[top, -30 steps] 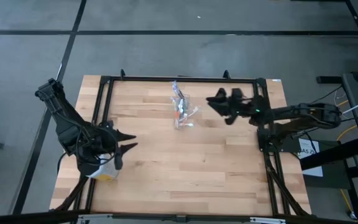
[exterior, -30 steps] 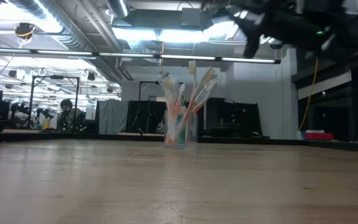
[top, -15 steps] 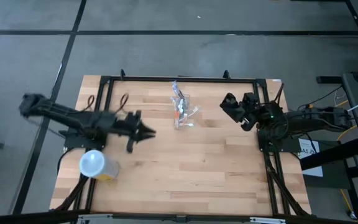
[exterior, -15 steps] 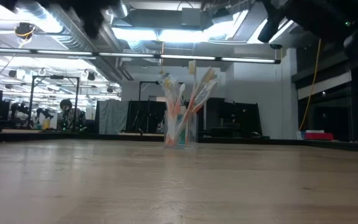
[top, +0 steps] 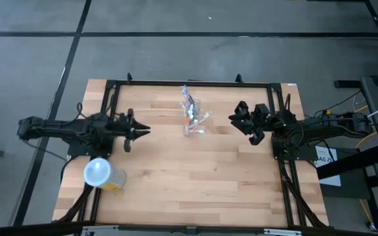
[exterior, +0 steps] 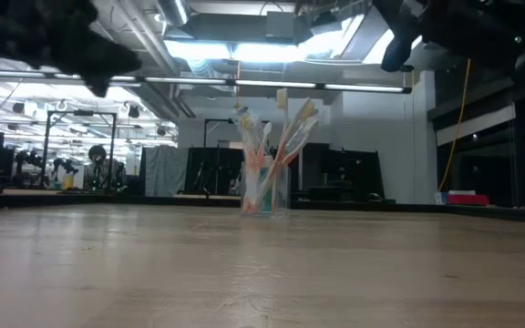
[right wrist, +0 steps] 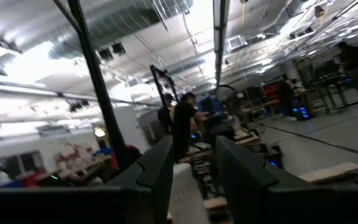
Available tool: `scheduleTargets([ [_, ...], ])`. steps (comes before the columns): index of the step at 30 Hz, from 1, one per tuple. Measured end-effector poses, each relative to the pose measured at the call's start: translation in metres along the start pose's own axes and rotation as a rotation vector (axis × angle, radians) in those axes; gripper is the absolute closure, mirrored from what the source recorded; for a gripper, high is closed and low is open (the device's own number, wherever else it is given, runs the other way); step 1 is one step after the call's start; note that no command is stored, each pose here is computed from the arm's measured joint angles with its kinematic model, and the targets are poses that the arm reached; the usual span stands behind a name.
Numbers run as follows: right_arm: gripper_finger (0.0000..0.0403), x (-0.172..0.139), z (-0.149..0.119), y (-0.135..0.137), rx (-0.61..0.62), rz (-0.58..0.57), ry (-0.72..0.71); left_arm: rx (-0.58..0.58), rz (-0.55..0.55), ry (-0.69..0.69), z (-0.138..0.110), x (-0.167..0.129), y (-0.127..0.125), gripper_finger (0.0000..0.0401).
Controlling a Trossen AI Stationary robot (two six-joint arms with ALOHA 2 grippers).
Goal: Pick & Place toothbrushing station
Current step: Return to Home Position
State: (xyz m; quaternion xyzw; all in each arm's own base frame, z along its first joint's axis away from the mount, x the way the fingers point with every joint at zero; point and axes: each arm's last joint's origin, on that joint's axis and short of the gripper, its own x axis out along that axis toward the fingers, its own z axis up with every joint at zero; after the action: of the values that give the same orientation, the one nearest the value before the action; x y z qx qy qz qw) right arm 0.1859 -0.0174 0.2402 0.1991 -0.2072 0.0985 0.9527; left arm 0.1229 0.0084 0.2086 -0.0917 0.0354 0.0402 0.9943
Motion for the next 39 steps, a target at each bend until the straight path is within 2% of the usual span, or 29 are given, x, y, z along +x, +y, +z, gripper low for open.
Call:
scheduleTargets([
  [3, 0.0280, -0.001, -0.003, -0.002, -0.055, -0.036, 0.038, 0.084, 0.063, 0.037, -0.007, -0.010, -0.010, 0.0327],
  [7, 0.0280, -0.001, -0.006, -0.004, -0.135, -0.064, 0.082, 0.172, 0.100, -0.014, -0.016, -0.016, -0.016, 0.0327],
  [13, 0.0280, -0.005, -0.004, -0.002, -0.214, -0.045, 0.118, 0.183, 0.111, -0.037, -0.045, -0.022, -0.008, 0.0327],
  [18, 0.0280, -0.011, 0.000, 0.001, -0.211, -0.024, 0.135, 0.221, 0.100, -0.083, -0.041, -0.024, -0.005, 0.0327],
  [29, 0.0280, -0.043, -0.003, 0.010, -0.160, -0.023, 0.070, 0.170, 0.075, -0.049, -0.041, -0.022, 0.008, 0.0327],
  [37, 0.0280, -0.067, -0.028, -0.004, -0.209, -0.116, 0.207, 0.142, 0.118, -0.027, -0.043, -0.020, 0.011, 0.0327],
  [39, 0.0280, -0.068, -0.028, -0.004, -0.227, -0.086, 0.220, 0.142, 0.118, -0.029, -0.043, -0.020, 0.011, 0.0327],
])
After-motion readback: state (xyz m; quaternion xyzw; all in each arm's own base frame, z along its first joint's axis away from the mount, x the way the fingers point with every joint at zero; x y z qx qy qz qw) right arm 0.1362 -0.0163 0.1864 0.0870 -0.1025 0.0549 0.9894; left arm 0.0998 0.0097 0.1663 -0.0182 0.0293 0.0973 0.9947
